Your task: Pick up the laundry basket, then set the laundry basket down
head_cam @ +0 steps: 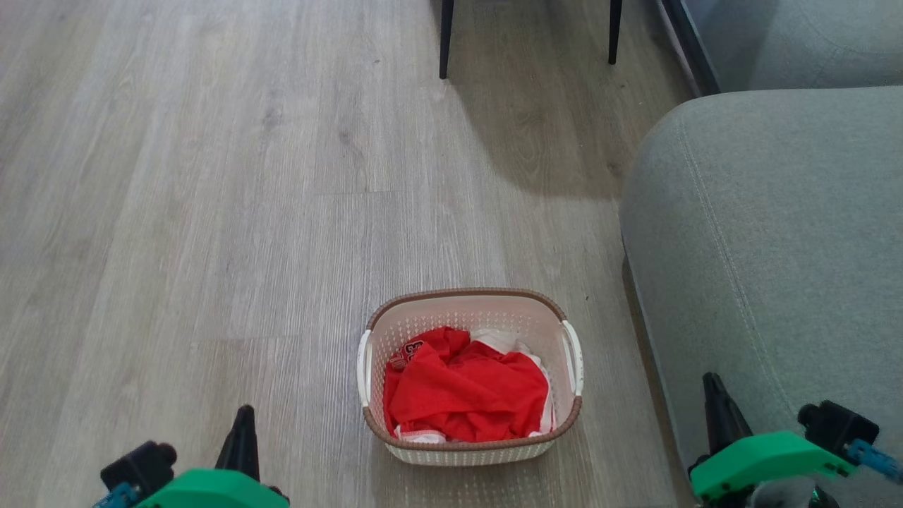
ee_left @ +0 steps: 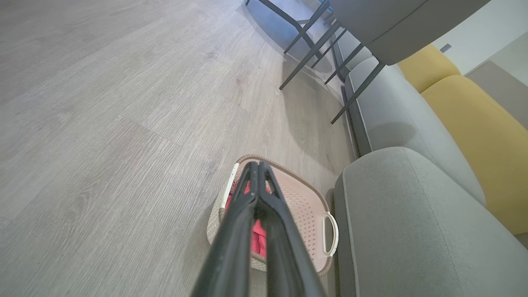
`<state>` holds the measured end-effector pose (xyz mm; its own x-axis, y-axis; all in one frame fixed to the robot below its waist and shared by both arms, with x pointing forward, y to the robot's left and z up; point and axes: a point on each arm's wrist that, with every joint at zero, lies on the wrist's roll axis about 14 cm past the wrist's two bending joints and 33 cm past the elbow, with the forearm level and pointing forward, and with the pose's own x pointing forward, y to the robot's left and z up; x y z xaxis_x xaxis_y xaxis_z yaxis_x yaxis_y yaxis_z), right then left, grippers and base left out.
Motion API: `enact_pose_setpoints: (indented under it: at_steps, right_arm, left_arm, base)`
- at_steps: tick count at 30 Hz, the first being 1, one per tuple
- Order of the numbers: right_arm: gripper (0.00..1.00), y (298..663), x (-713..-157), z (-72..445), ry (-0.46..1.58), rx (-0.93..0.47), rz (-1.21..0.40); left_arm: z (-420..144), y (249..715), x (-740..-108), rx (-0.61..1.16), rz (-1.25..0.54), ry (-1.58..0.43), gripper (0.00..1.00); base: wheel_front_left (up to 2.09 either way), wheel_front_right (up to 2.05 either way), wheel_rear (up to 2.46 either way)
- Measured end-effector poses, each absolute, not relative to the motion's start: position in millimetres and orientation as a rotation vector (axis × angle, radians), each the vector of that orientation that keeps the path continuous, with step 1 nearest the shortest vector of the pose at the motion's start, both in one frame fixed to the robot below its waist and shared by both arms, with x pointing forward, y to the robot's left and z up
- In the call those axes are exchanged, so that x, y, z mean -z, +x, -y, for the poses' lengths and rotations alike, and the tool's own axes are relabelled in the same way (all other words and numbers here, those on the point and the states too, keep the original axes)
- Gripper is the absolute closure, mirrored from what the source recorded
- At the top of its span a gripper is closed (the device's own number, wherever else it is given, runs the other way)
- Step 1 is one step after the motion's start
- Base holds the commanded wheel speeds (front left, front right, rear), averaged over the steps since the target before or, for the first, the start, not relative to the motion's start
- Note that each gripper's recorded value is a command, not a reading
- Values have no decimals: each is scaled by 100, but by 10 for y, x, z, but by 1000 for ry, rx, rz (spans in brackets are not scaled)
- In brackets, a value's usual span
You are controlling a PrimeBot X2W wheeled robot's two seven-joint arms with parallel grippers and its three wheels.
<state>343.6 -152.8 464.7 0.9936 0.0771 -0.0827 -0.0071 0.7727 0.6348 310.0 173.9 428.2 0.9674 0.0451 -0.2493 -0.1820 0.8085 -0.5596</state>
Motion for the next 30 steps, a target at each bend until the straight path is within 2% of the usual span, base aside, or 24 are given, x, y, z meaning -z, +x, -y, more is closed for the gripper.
enact_pose_setpoints:
  at_steps: [30]
  right_arm:
    - [100,3540,-4640,1749,1012,43,-114]
  left_arm:
    - [-1798,3334,-4390,-136,-212,-972,100]
  base:
    - [0,0,0]
